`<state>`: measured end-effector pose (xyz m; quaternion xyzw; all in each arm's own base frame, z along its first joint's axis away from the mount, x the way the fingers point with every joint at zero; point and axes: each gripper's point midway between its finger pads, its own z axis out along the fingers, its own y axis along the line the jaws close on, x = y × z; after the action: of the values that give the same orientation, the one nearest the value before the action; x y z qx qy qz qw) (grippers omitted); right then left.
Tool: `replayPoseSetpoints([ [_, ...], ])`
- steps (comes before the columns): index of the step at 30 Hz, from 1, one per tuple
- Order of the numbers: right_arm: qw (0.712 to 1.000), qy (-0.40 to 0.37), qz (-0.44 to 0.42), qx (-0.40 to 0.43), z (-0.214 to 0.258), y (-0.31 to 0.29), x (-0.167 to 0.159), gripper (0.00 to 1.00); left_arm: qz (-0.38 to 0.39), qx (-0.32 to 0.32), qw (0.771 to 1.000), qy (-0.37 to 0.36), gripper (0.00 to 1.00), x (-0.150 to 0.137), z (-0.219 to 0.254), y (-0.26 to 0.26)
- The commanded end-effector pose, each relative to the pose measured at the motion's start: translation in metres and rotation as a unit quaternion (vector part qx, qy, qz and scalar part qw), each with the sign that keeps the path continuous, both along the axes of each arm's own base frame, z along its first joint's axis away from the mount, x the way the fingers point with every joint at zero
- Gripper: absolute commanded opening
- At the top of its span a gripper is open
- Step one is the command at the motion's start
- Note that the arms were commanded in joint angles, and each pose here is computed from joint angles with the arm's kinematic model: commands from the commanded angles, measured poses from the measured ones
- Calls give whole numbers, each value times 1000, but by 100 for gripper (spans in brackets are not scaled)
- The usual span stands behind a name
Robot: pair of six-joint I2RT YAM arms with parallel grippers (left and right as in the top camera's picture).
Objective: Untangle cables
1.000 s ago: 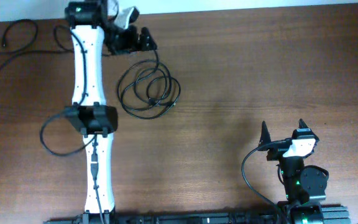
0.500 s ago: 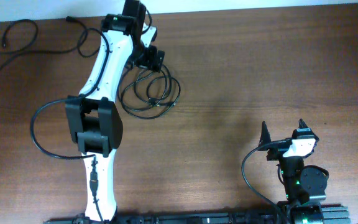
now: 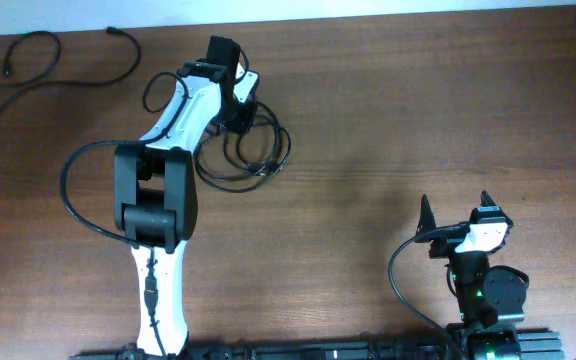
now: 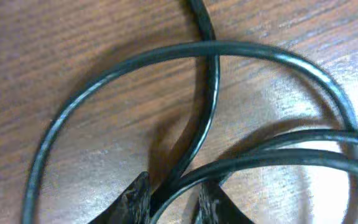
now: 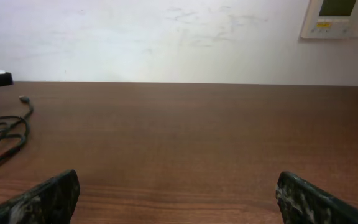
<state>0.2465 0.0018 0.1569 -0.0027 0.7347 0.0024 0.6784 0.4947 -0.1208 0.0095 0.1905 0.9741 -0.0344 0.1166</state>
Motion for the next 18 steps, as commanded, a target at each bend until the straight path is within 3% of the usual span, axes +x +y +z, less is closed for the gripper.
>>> replayPoseSetpoints([
  [1, 1000, 4, 0, 2, -3, 0, 0, 98, 14, -13, 999, -47, 1, 11, 50, -2],
  [5, 1000, 4, 0, 2, -3, 0, 0, 99, 14, -47, 993, -109, 0, 5, 131, -7],
  [7, 1000, 4, 0, 2, -3, 0, 0, 98, -4, -103, 983, -155, 0, -6, 191, -21],
  [10, 1000, 4, 0, 2, -3, 0, 0, 98, 38, -143, 966, -212, 0, -17, 256, -19],
  [12, 1000, 4, 0, 2, -3, 0, 0, 98, 56, -188, 935, -296, 0, -32, 332, -17],
  [14, 1000, 4, 0, 2, -3, 0, 0, 98, 31, -229, 886, -403, 0, -53, 417, -17],
  [15, 1000, 4, 0, 2, -3, 0, 0, 98, 22, -244, 850, -466, 0, -69, 465, -14],
  [18, 1000, 4, 0, 2, -3, 0, 0, 99, 42, -281, 769, -573, 0, -100, 549, 2],
])
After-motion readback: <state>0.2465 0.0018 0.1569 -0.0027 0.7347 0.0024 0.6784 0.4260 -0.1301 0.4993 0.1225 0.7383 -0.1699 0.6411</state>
